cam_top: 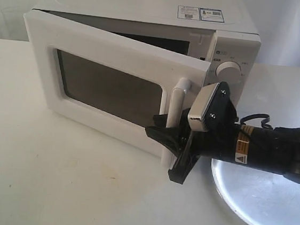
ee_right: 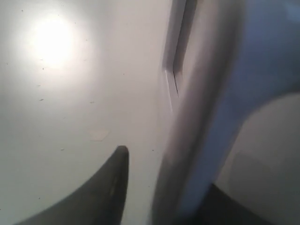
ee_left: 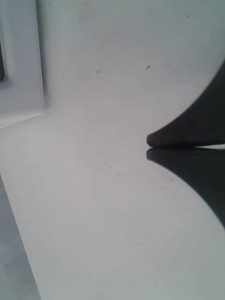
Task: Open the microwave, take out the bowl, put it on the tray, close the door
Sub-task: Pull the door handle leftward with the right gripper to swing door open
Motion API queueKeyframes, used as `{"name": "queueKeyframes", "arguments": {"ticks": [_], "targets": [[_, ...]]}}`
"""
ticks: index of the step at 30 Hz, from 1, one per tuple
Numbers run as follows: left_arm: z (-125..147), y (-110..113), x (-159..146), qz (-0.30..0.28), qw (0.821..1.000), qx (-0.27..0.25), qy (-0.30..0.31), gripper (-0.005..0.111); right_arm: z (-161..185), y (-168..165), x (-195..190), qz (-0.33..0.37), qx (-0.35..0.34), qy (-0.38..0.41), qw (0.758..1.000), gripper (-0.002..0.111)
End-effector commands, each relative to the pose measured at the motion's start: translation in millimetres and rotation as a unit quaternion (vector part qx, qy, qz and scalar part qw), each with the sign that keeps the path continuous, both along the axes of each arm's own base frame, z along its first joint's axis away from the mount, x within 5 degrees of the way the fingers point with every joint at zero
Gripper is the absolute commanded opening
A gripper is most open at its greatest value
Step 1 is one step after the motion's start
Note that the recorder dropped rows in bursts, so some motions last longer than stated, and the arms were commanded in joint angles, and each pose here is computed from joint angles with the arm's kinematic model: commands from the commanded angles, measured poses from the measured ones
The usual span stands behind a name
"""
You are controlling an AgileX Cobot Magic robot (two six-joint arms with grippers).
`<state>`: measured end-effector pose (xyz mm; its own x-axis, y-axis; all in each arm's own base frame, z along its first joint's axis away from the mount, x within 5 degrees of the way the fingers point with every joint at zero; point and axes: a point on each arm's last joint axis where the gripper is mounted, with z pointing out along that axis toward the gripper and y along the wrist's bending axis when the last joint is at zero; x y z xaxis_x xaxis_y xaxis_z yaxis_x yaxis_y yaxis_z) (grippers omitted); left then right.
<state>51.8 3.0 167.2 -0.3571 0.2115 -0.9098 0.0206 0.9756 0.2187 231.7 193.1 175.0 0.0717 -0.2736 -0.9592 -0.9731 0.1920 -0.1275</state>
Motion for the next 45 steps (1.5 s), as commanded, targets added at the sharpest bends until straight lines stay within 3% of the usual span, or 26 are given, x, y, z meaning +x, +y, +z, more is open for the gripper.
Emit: {"name": "queueKeyframes", "arguments": {"ticks": [1,4,7,11,15,20,23,28,32,39,41,45], "targets": [[-1,0,0,-0.002,1.0,-0.002,0.0,0.0,35,13,-44,0.213,0.046,-0.08,0.973,0.042],[-1,0,0,-0.002,1.0,-0.002,0.0,0.0,49,8,-54,0.225,0.036,-0.039,0.973,0.041],[-1,0,0,-0.002,1.0,-0.002,0.0,0.0,66,2,-66,0.22,0.028,0.038,0.974,0.034],[-1,0,0,-0.002,1.0,-0.002,0.0,0.0,86,-7,-82,0.229,0.009,0.053,0.972,0.022],[-1,0,0,-0.002,1.0,-0.002,0.0,0.0,104,-18,-100,0.212,-0.017,0.133,0.968,0.02],[-1,0,0,-0.002,1.0,-0.002,0.0,0.0,128,-31,-121,0.212,-0.009,0.088,0.973,0.02],[-1,0,0,-0.002,1.0,-0.002,0.0,0.0,139,-34,-120,0.154,0.01,0.06,0.986,0.017],[-1,0,0,-0.002,1.0,-0.002,0.0,0.0,143,-39,-96,-0.005,0.013,0.024,1.0,0.0],[-1,0,0,-0.002,1.0,-0.002,0.0,0.0,131,-35,-76,-0.06,0.003,0.042,0.997,0.0],[-1,0,0,-0.002,1.0,-0.002,0.0,0.0,85,-7,-32,-0.04,0.013,0.017,0.999,0.002],[-1,0,0,-0.002,1.0,-0.002,0.0,0.0,76,0,-17,-0.048,0.036,-0.007,0.998,0.008],[-1,0,0,-0.002,1.0,-0.002,0.0,0.0,65,15,4,-0.034,0.129,-0.072,0.988,0.034]]}}
